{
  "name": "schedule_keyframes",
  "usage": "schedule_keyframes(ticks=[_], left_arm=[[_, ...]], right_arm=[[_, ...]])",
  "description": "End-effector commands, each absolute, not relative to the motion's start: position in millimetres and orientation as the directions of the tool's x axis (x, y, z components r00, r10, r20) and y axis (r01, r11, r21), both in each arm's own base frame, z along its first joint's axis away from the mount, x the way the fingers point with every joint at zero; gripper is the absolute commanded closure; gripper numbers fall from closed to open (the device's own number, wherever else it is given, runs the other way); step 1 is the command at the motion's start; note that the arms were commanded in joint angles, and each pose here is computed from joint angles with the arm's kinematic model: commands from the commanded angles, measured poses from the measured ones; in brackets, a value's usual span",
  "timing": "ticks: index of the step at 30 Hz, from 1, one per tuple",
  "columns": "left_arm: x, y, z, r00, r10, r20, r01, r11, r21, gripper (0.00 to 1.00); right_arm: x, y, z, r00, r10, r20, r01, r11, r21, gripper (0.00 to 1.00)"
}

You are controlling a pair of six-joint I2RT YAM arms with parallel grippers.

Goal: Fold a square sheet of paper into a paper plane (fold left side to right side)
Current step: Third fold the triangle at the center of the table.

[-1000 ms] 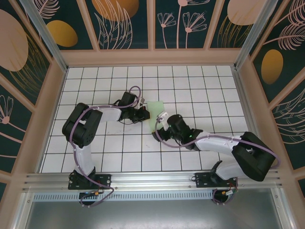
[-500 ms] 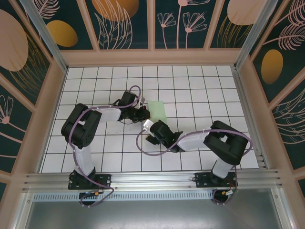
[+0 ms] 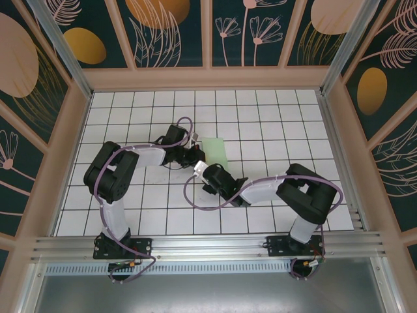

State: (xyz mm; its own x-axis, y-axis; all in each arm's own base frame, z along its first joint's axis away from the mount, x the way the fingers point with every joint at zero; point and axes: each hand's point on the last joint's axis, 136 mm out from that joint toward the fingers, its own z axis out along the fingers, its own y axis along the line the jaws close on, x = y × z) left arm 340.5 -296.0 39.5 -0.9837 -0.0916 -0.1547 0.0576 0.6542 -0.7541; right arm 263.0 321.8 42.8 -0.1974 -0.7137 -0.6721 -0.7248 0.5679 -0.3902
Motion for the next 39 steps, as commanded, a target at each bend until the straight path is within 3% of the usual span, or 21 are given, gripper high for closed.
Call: schedule_keyframes(ticks=[1,4,7,11,17,26,39], left_arm=[[339,-300,44,-0.985,-0.080,-0.151,0.063,0.654,-0.754,1.00],[340,-299,44,-0.984,-0.081,-0.156,0.065,0.659,-0.749,1.00],[340,-297,48,-0.982,-0.079,-0.170,0.074,0.670,-0.738,0.91],[342,-285,56,-0.976,-0.076,-0.203,0.092,0.704,-0.704,0.69],[344,-257,70,-0.968,-0.089,-0.233,0.094,0.736,-0.671,0.57],[369,-278,82,-0.965,-0.048,-0.258,0.159,0.675,-0.721,0.68],[396,-310,37,-0.976,0.033,-0.217,0.182,0.677,-0.713,0.73]], right_arm=[[263,327,55,-0.198,-0.696,-0.690,-0.730,0.574,-0.370,0.89],[261,326,54,-0.205,-0.699,-0.686,-0.738,0.570,-0.360,1.00],[257,327,50,-0.212,-0.699,-0.683,-0.755,0.561,-0.339,1.00],[253,328,47,-0.236,-0.685,-0.689,-0.774,0.561,-0.293,1.00],[254,328,46,-0.267,-0.666,-0.697,-0.784,0.571,-0.246,1.00],[257,329,49,-0.287,-0.641,-0.712,-0.783,0.585,-0.211,1.00],[260,333,52,-0.317,-0.614,-0.723,-0.785,0.597,-0.162,1.00]])
